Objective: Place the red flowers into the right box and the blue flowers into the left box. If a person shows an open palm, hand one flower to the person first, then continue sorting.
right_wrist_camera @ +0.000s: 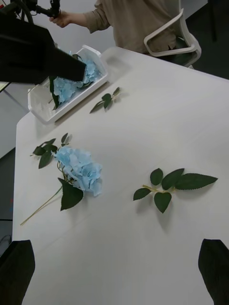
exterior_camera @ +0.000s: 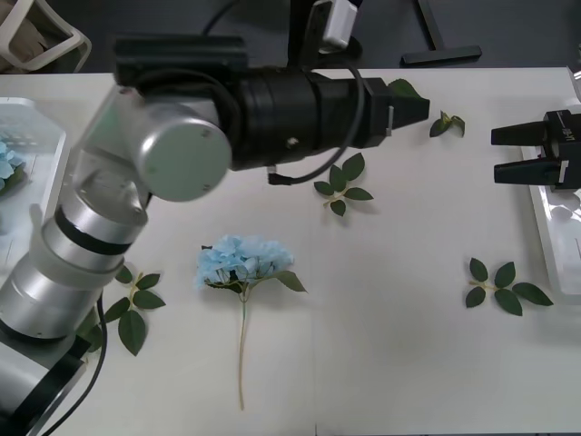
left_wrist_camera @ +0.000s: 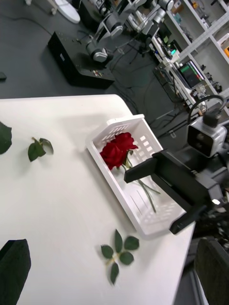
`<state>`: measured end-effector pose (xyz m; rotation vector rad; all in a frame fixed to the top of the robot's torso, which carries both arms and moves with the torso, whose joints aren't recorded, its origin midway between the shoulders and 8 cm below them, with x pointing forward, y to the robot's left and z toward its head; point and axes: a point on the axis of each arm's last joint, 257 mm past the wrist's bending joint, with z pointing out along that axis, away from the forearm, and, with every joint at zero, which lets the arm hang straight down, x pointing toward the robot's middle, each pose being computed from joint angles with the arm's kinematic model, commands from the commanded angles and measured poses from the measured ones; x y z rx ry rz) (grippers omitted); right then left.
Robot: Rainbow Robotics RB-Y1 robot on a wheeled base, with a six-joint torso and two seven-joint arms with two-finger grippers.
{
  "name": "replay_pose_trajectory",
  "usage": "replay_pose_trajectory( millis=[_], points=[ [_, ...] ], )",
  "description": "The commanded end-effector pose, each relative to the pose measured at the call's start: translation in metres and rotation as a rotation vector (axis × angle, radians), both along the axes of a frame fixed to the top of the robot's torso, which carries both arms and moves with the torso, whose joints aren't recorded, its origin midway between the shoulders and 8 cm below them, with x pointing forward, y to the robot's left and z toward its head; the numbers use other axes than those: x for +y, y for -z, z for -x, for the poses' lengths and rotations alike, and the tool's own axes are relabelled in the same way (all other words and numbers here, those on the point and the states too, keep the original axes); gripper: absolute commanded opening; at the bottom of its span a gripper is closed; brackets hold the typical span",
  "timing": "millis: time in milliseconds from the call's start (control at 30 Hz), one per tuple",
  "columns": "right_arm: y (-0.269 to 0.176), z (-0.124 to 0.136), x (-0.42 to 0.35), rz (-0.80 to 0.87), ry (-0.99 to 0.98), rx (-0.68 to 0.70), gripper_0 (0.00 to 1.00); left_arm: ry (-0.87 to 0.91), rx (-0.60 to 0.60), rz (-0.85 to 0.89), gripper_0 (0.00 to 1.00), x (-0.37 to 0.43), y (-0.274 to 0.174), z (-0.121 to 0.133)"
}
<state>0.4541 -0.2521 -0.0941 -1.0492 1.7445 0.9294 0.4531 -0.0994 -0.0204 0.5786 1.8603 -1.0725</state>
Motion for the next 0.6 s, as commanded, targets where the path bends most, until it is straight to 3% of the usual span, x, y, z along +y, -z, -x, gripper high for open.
replay_pose_trajectory(
  millis=[33,233,600],
  points=[
    [-0.007,0.009,-0.008,0.029,-0.006,-0.005,1.0,-0.003,0.013,-0.033,1.0,0.054,-0.013,0.014],
    [-0.01,0.012,-0.001,0.033,-0.023,-0.019,1.0,0.018,0.089,-0.195,1.0,0.139,0.052,0.048],
    [-0.015,0.009,0.007,0.039,-0.024,-0.05,1.0,-0.009,0.384,-0.384,1.0,0.239,0.151,0.13]
  ],
)
